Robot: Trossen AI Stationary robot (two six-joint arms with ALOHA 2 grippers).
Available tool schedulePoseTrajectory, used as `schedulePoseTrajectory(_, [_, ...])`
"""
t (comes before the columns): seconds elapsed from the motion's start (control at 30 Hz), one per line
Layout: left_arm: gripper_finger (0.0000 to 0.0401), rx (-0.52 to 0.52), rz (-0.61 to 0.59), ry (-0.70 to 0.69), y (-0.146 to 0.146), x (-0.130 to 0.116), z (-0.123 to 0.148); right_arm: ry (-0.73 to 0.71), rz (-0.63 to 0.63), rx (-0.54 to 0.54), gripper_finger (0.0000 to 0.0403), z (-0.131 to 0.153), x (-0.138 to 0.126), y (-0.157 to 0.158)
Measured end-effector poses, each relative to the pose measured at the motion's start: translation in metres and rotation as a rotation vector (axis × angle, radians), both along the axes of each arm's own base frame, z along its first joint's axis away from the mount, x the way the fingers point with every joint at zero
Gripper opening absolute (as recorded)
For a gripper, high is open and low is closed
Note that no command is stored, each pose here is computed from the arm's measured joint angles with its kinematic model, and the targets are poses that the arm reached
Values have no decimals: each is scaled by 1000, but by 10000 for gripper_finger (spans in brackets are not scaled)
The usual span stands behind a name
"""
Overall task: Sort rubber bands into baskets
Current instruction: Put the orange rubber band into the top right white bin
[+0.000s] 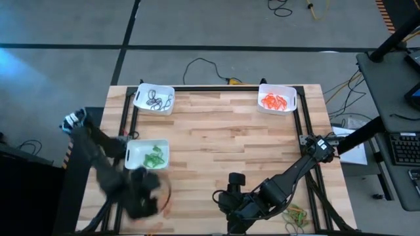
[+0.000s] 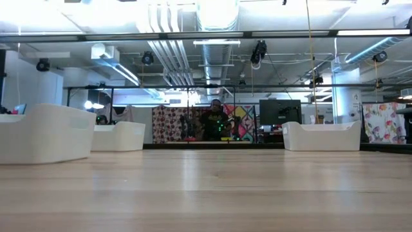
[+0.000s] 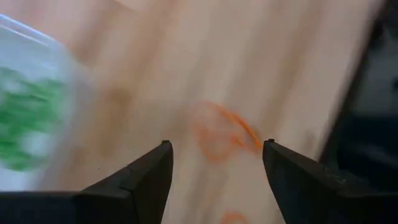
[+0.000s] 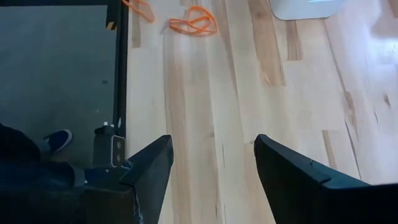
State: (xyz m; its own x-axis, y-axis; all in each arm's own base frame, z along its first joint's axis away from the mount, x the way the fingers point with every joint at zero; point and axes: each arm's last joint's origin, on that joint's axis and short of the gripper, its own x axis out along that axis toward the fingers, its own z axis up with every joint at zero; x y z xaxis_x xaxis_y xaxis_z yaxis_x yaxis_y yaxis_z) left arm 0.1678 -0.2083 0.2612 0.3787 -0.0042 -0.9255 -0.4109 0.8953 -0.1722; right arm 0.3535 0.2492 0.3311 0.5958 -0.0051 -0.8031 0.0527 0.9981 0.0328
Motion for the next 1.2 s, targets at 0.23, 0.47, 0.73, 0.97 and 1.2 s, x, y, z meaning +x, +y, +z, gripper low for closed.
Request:
schedulePoseTrajectory(0.23, [231, 30, -50, 40, -71, -17, -63, -16, 41, -33, 219, 0, 6, -5])
schedulePoseTrajectory(0.47, [213, 183, 4, 20, -68, -13, -105, -42, 46, -24, 219, 1, 10, -6])
schedulePoseTrajectory(0.73, [110, 181, -183, -11, -66, -7, -133, -43, 11, 43, 219, 2, 2, 7])
schedulePoseTrajectory(0.97, [7, 168, -220, -22, -48, 17, -119, -33, -1, 70, 219, 11, -13, 12])
schedulePoseTrajectory(1.2, [1, 169, -264, -170, -6, 63, -69, 84, -150, 122, 219, 33, -50, -2])
